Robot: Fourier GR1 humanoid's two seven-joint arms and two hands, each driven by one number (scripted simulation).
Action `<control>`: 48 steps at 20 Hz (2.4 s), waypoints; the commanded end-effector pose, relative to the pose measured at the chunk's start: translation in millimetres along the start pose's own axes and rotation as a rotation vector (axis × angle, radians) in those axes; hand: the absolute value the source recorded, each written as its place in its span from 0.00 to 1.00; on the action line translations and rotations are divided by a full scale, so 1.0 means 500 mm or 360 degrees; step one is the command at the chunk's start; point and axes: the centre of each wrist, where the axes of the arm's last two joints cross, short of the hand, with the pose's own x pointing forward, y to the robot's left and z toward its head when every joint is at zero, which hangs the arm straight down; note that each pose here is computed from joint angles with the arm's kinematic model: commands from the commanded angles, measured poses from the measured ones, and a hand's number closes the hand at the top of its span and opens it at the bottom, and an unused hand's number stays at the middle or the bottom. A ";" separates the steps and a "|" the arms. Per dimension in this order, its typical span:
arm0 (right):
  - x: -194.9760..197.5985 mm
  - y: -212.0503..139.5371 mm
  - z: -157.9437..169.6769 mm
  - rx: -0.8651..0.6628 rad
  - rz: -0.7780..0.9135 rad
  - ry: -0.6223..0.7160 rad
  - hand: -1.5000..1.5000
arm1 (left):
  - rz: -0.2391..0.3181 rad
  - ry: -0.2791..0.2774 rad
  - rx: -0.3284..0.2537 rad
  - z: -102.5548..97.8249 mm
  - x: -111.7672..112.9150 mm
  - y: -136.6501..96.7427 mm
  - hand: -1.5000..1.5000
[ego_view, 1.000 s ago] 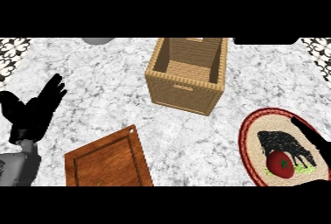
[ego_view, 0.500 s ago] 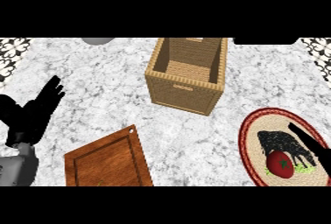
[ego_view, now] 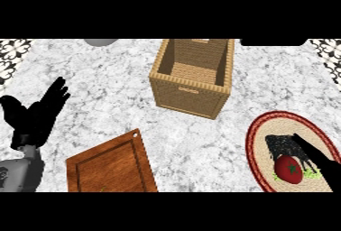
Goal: Pick the tomato from the placemat and place it in the basket
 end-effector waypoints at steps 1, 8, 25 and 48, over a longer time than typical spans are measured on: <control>-0.013 -0.004 -0.024 -0.0012 0.0045 0.0036 0.00 | 0.0026 0.0006 -0.0009 0.005 0.005 -0.008 0.50; 0.006 0.033 -0.065 0.0125 0.0289 -0.0009 1.00 | 0.0017 0.0002 -0.0001 -0.015 -0.012 0.037 0.50; 0.363 0.268 -0.114 0.0252 0.0365 -0.0375 1.00 | -0.0008 -0.0031 -0.0083 -0.020 0.018 -0.032 0.50; 0.646 0.301 0.022 -0.0495 -0.0393 -0.0601 1.00 | -0.0034 0.0001 -0.0039 -0.020 0.018 -0.022 0.50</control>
